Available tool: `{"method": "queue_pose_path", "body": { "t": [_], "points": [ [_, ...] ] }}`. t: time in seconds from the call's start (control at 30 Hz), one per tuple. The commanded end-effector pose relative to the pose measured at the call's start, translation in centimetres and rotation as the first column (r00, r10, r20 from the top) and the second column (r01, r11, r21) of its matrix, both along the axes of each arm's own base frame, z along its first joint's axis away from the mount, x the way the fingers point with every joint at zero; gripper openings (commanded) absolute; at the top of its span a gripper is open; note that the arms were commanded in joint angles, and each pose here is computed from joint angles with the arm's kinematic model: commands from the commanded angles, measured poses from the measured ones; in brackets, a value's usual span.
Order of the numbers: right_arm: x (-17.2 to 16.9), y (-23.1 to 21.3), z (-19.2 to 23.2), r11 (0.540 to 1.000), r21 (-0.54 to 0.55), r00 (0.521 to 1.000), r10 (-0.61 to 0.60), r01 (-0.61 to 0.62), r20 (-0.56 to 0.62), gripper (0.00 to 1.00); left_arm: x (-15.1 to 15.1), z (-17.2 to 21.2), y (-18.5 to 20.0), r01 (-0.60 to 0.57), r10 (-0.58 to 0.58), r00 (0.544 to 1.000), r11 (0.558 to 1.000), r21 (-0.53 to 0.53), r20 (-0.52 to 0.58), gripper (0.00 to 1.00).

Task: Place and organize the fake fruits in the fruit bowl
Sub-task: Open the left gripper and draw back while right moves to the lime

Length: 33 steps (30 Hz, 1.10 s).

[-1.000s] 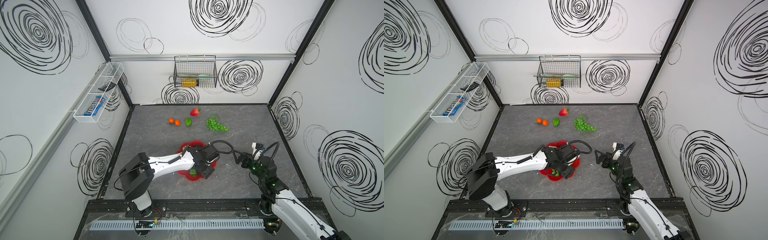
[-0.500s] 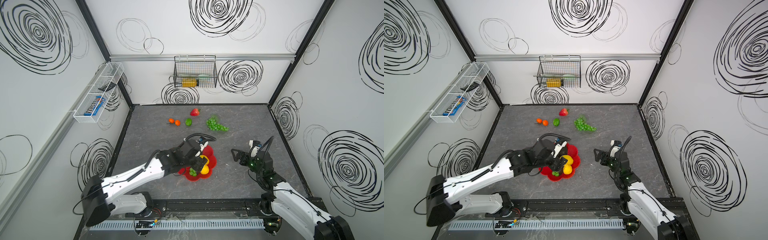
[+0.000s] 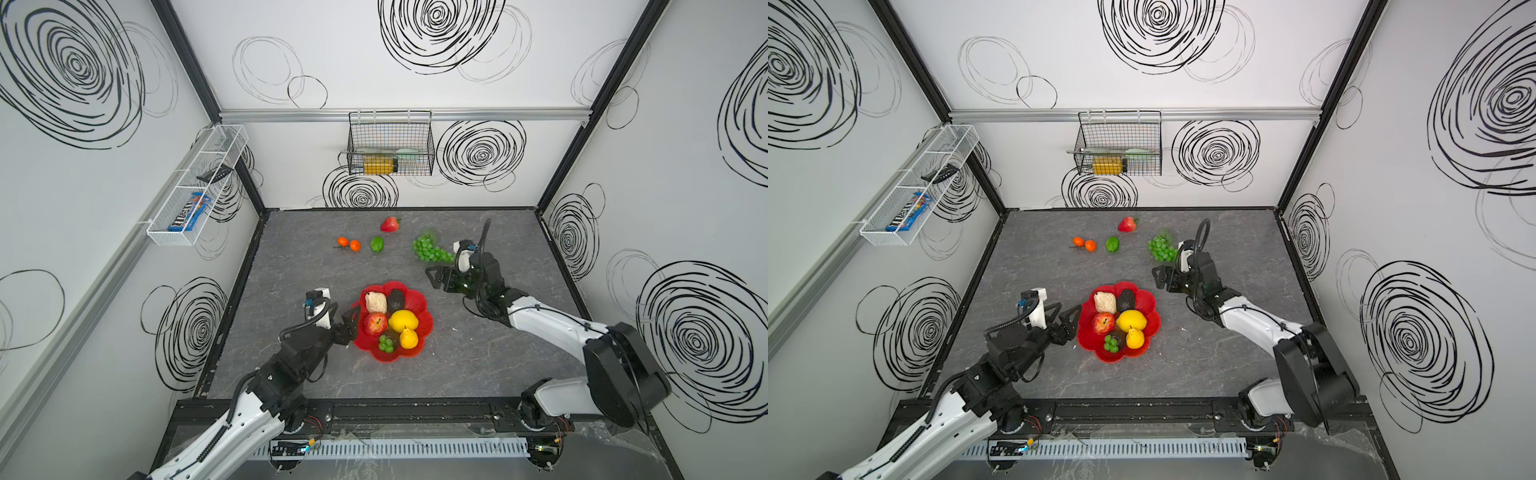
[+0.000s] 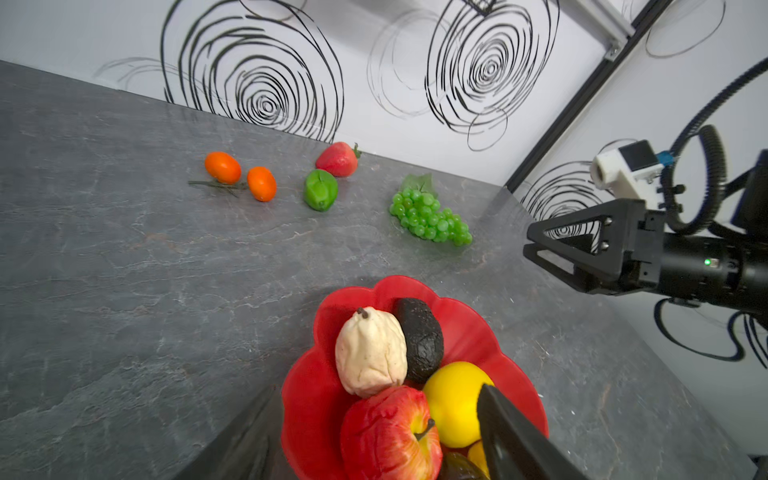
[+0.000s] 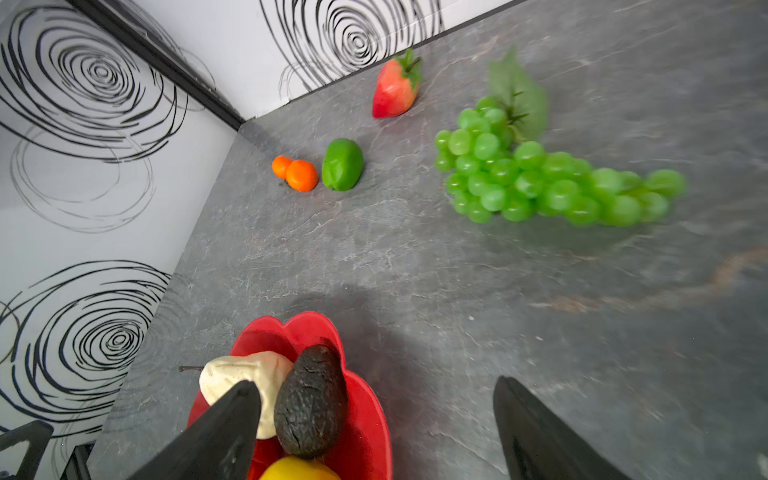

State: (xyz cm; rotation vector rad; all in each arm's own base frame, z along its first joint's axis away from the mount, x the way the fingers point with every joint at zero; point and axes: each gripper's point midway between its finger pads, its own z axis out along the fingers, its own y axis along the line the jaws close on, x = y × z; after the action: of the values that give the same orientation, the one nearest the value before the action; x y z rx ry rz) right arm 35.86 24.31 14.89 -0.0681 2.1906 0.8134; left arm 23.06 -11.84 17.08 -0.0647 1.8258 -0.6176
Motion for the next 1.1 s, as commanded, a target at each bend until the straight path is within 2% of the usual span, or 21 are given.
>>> {"method": "queue_pose_path", "body": {
  "t": [0.0, 0.13, 0.23, 0.5, 0.7, 0.9, 1.07],
  "points": [
    [2.2, 3.1, -0.7, 0.998, -0.061, 1.000, 0.020, -0.021, -0.014, 0.91, -0.2, 2.4, 1.2, -0.035, 0.050, 0.992, 0.991, -0.132, 0.113, 0.82],
    [5.8, 7.1, -3.1, 0.988, -0.144, 0.996, 0.042, -0.054, -0.083, 0.91, -0.9, 2.7, 2.3, -0.051, 0.078, 0.984, 0.984, -0.169, 0.158, 0.88],
    [8.5, 9.2, -5.1, 0.981, -0.185, 0.993, 0.044, -0.063, -0.106, 0.90, -1.0, 2.6, 1.8, -0.012, 0.040, 0.985, 0.986, -0.164, 0.170, 0.90],
    [14.0, 12.2, -7.8, 0.964, -0.257, 0.996, 0.052, -0.067, -0.067, 0.89, -0.8, 2.6, 1.3, 0.019, 0.009, 0.985, 0.987, -0.159, 0.172, 0.93],
    [16.2, 13.1, -9.4, 0.959, -0.275, 0.998, 0.066, -0.063, 0.000, 0.89, -0.7, 2.4, 1.4, 0.013, 0.015, 0.986, 0.987, -0.163, 0.168, 0.95],
    [16.8, 15.1, -9.1, 0.959, -0.258, 0.991, 0.132, -0.119, 0.036, 0.89, -0.5, 2.2, 1.4, 0.013, 0.013, 0.988, 0.986, -0.163, 0.156, 0.96],
    [17.7, 15.4, -9.7, 0.957, -0.270, 0.992, 0.120, -0.105, 0.040, 0.90, -0.3, 2.0, 1.4, 0.015, 0.010, 0.989, 0.986, -0.164, 0.148, 0.96]
  ]
}}
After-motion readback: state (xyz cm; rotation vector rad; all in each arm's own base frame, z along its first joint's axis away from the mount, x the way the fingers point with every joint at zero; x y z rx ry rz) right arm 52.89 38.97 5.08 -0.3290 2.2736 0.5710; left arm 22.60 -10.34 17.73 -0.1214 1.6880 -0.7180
